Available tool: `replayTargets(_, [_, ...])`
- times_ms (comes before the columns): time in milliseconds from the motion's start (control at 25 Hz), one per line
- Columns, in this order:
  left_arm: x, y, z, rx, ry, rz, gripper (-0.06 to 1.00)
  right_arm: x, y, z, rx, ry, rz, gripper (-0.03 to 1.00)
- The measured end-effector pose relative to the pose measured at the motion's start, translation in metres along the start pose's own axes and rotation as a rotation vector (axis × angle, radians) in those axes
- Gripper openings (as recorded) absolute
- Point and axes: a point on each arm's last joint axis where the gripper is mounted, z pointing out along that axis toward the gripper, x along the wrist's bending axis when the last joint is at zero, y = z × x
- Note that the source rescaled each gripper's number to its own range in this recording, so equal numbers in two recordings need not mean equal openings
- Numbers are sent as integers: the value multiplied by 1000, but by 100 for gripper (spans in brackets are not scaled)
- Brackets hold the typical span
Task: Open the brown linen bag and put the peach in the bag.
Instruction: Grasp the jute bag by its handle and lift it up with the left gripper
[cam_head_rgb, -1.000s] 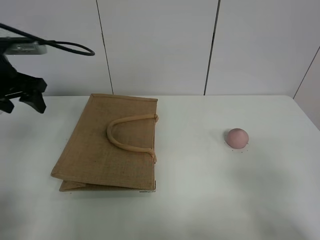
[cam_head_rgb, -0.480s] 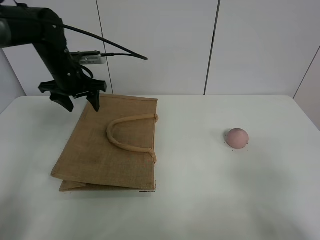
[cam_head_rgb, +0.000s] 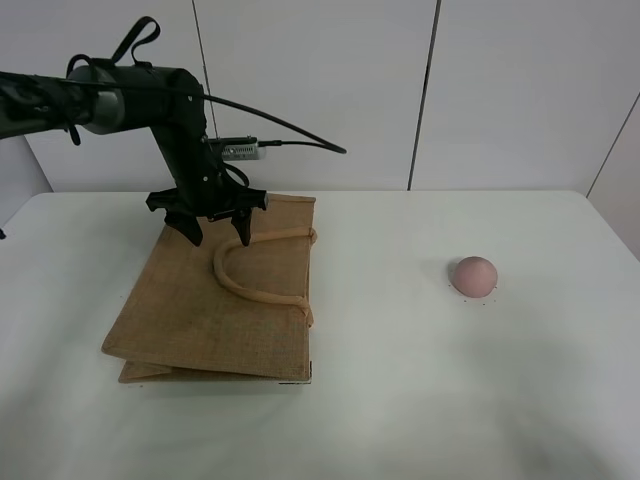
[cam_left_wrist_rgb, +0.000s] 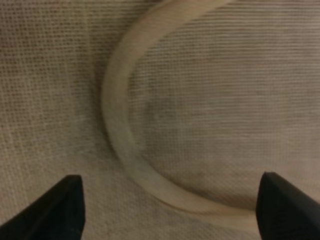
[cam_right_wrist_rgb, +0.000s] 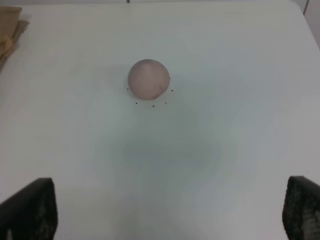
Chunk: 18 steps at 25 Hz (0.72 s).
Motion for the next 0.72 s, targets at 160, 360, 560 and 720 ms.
replayTargets(160, [1,2,20,19,25,7,100,0,0,0,0,0,0,100])
replayTargets(360, [1,2,36,41,32,19,100,0,0,0,0,0,0,100])
replayTargets(560, [5,4,37,38,32,10,100,0,0,0,0,0,0,100])
replayTargets(720, [17,7,37,35,33,-15,100,0,0,0,0,0,0,100])
